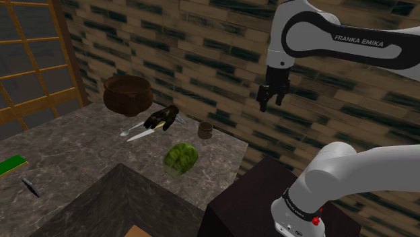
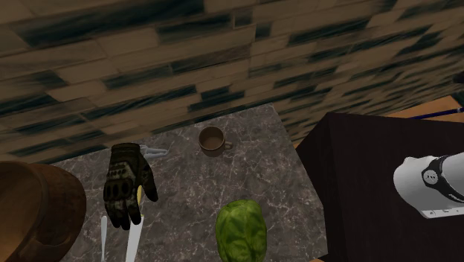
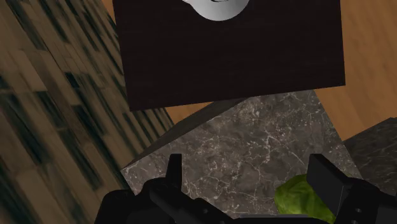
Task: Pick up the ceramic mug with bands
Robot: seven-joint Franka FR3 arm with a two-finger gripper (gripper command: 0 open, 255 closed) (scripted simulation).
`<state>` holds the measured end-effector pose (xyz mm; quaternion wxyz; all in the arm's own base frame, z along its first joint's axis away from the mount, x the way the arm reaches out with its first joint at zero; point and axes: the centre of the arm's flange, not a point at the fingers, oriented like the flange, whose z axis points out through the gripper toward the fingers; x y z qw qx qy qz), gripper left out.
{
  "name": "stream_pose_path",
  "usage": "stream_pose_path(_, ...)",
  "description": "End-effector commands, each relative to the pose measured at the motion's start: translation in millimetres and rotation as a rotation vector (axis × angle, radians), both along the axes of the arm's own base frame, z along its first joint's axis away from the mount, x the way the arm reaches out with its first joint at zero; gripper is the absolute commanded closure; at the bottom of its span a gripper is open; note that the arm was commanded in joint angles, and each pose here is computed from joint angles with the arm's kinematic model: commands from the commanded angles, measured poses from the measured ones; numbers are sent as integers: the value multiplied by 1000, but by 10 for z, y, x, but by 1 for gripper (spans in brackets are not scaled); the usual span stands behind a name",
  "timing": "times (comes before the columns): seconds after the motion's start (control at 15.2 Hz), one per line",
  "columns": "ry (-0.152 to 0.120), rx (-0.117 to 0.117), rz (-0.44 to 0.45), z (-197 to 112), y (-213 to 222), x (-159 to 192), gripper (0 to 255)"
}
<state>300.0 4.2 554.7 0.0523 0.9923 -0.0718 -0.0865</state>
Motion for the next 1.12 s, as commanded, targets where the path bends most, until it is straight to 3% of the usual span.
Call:
stream_pose_path(0.0, 0, 0, 0, 0, 0, 0, 0)
stream_pose_path(1.06, -31, 26, -15, -1502, -281, 1408, 0)
